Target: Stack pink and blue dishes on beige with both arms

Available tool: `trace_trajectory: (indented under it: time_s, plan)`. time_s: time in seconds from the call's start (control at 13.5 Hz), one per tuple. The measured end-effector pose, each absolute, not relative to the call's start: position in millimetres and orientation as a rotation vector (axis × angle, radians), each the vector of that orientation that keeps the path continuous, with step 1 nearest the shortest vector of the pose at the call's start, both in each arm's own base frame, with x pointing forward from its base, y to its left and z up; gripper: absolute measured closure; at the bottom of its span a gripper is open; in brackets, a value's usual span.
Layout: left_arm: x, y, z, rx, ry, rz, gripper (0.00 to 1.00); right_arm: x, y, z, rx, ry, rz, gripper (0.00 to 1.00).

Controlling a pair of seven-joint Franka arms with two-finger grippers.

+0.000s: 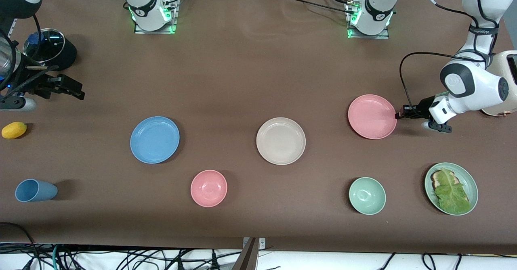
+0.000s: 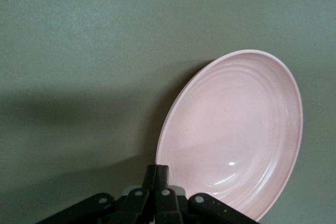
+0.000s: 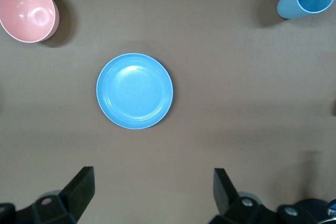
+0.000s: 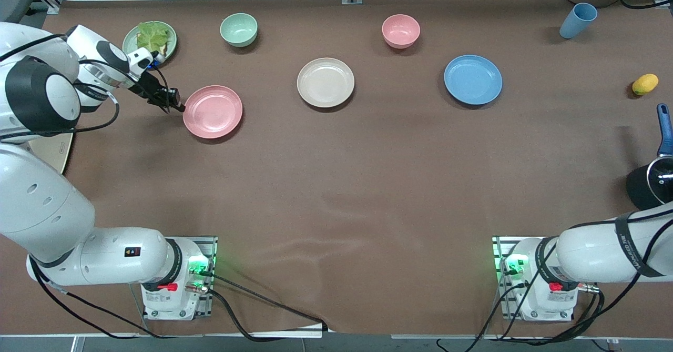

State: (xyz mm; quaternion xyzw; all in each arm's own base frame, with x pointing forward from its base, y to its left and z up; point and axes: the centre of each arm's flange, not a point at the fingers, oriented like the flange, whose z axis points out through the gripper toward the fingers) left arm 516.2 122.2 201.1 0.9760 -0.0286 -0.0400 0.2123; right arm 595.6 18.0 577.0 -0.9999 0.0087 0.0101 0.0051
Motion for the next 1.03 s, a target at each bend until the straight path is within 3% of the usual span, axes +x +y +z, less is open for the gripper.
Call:
trace_trajectory:
  time_s: [0.59, 1.03]
  plan:
    - [532, 128, 226, 2.703, -0.131, -0.084, 0.98, 596, 18, 577, -3.131, 0.027, 0.032, 0.0]
    - [574, 121, 305, 2.756, -0.174, -0.16, 0.98, 596, 18, 577, -3.131, 0.027, 0.032, 0.0]
